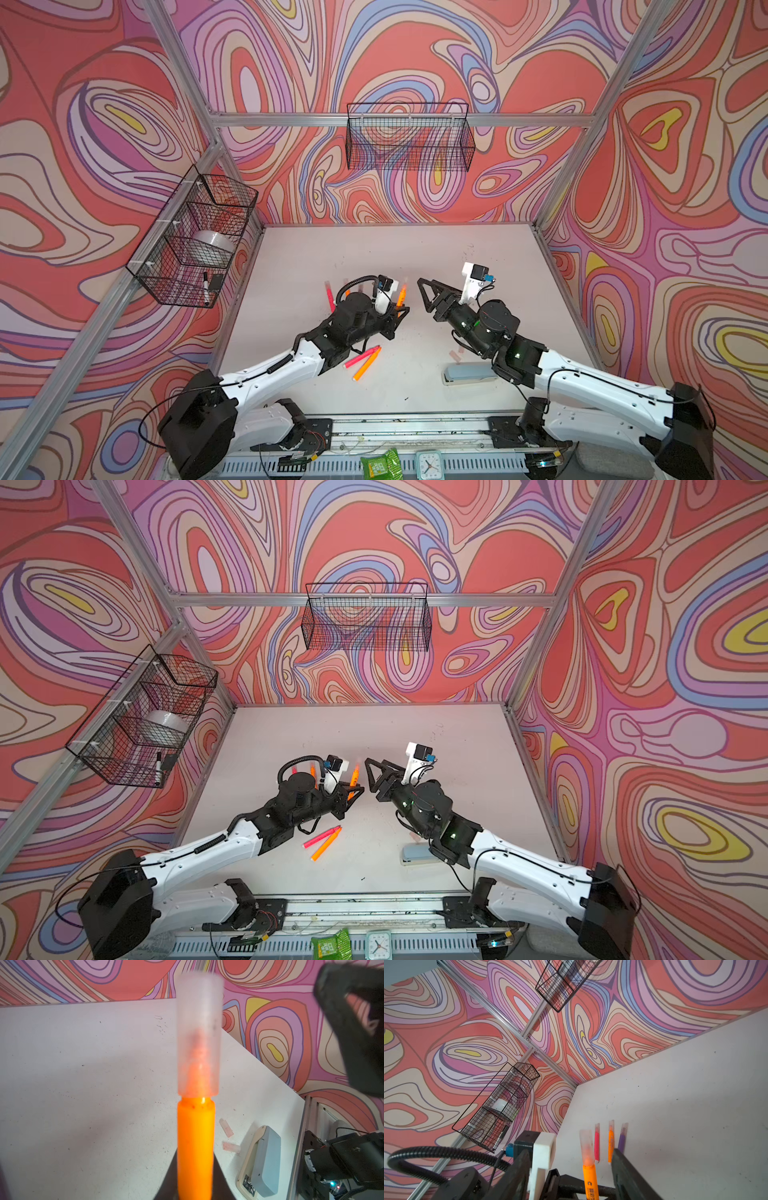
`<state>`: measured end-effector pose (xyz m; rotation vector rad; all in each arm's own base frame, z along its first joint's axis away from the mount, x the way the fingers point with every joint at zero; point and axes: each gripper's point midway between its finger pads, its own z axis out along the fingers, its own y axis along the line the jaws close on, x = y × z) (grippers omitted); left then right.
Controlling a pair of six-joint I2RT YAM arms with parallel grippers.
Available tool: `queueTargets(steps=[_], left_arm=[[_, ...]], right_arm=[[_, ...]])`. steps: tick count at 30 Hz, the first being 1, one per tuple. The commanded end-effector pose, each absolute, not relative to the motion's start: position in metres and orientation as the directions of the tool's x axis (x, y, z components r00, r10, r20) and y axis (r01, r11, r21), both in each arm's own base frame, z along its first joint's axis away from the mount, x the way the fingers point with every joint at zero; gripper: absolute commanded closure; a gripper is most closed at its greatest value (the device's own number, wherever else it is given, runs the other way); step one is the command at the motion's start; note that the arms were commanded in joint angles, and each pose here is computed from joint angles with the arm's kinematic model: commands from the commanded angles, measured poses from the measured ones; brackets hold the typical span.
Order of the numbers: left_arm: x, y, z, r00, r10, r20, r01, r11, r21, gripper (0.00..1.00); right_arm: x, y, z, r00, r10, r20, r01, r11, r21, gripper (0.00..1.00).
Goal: Insert the pens into the pen caps
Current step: 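Lower the cap onto the orange marker tip held by the left gripper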
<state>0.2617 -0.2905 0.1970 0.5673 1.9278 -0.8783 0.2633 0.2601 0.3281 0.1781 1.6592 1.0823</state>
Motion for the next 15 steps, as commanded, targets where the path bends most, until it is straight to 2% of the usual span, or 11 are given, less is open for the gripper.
queueTargets(steps=[1,3,7,12,15], left_arm=[[0.251,-0.296,0.218,-0.361,0.045,-0.931,0.755,0.6,-0.264,1.0],[0.243,-0.3,0.222,-0.303,0.078,-0.95,0.774,0.602,-0.197,1.0],[0.234,-0.302,0.226,-0.226,0.135,-0.965,0.775,0.624,-0.095,1.0],[0.235,-0.301,0.228,-0.218,0.137,-0.966,0.765,0.639,-0.081,1.0],[0.235,-0.301,0.227,-0.219,0.14,-0.965,0.766,0.637,-0.081,1.0]], right_arm=[[0.268,0.257,0.327,-0.41,0.544,-0.732,-0.361,0.64,0.679,0.4],[0.271,0.266,0.328,-0.445,0.523,-0.727,-0.35,0.645,0.679,0.46],[0.282,0.279,0.322,-0.506,0.496,-0.706,-0.319,0.653,0.687,0.48],[0.288,0.293,0.312,-0.553,0.476,-0.684,-0.301,0.651,0.697,0.49],[0.29,0.301,0.309,-0.571,0.46,-0.68,-0.306,0.649,0.696,0.56]])
